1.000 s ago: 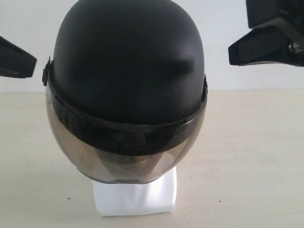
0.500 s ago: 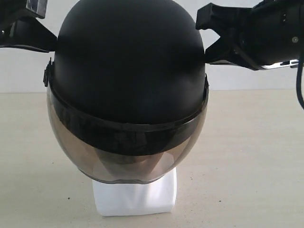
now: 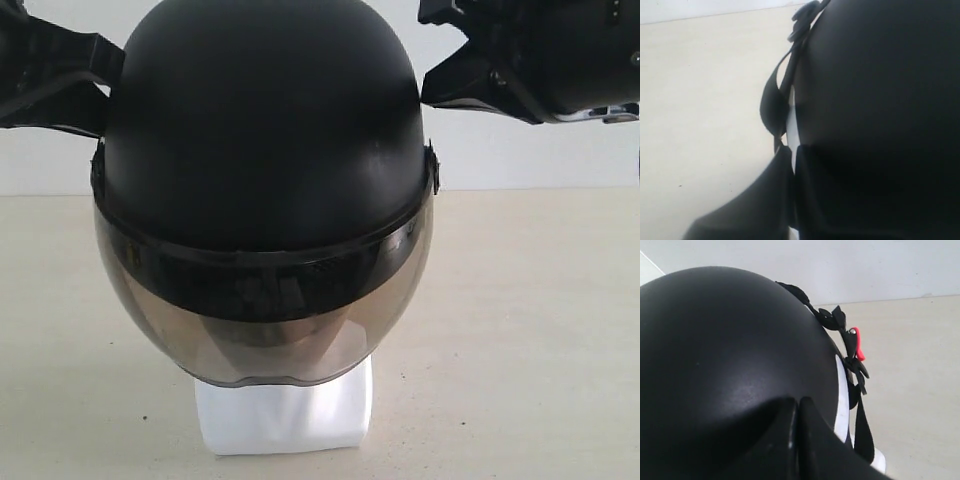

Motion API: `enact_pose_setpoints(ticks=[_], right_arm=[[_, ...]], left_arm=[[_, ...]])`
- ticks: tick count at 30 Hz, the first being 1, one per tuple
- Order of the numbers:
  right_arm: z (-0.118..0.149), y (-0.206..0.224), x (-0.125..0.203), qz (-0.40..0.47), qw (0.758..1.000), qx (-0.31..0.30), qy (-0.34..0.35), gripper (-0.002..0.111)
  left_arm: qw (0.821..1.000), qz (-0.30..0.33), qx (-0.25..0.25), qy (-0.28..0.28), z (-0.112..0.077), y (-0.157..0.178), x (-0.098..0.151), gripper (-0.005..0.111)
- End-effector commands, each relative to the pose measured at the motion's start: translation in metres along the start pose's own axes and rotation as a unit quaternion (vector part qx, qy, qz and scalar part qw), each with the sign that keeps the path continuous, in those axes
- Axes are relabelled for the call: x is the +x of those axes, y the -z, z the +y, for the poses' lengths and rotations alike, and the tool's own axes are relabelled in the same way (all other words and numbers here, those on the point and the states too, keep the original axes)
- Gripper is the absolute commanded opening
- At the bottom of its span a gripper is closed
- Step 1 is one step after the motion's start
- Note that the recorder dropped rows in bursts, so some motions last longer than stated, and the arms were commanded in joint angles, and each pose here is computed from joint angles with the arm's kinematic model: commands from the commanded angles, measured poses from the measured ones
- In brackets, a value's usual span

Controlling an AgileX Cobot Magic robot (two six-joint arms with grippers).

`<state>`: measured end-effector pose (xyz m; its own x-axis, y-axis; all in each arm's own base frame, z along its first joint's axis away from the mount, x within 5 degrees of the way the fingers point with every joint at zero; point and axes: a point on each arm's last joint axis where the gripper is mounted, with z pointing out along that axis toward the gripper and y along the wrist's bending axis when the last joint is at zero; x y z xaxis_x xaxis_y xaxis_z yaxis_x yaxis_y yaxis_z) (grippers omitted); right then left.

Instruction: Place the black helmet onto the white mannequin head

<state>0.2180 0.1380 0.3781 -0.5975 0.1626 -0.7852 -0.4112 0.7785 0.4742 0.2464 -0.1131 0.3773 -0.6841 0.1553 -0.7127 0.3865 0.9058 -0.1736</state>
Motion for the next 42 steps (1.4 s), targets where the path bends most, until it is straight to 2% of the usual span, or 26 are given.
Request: enact_pose_setpoints(ticks=[1, 13, 20, 26, 29, 33, 36, 40, 42], right_arm=[[0.005, 0.001, 0.001, 0.002, 1.0, -0.015, -0.01, 0.0], [0.004, 0.005, 0.0, -0.003, 1.0, -0.007, 0.013, 0.0], [0.007, 0.014, -0.003, -0.022, 0.999, -0.008, 0.022, 0.0], [0.011, 0.031, -0.007, -0.044, 0.998, -0.013, 0.034, 0.0], [0.01, 0.047, -0.007, -0.053, 0.997, 0.009, 0.055, 0.0], [0.002, 0.074, 0.006, 0.007, 0.991, 0.073, 0.108, 0.0], [-0.004, 0.102, 0.012, 0.014, 0.984, 0.127, 0.127, 0.0], [-0.005, 0.133, 0.016, -0.006, 0.977, 0.151, 0.152, 0.0], [-0.005, 0.147, 0.022, -0.002, 0.977, 0.152, 0.148, 0.0]], left_arm=[[1.0, 0.0, 0.028, 0.013, -0.008, -0.001, -0.001, 0.005], [0.999, -0.032, 0.012, -0.011, -0.008, 0.03, 0.0, 0.005], [0.999, -0.039, 0.012, -0.013, -0.009, 0.037, 0.001, 0.005], [0.999, -0.045, 0.012, -0.016, -0.009, 0.044, 0.002, 0.005], [0.998, -0.061, 0.015, -0.005, -0.011, 0.06, 0.005, 0.005], [0.996, -0.088, 0.022, 0.003, -0.015, 0.097, 0.016, 0.005], [0.99, -0.135, 0.031, 0.029, -0.015, 0.122, 0.032, 0.005], [0.98, -0.183, 0.043, 0.06, -0.014, 0.142, 0.062, 0.005], [0.974, -0.192, 0.065, 0.098, -0.014, 0.148, 0.08, 0.005]])
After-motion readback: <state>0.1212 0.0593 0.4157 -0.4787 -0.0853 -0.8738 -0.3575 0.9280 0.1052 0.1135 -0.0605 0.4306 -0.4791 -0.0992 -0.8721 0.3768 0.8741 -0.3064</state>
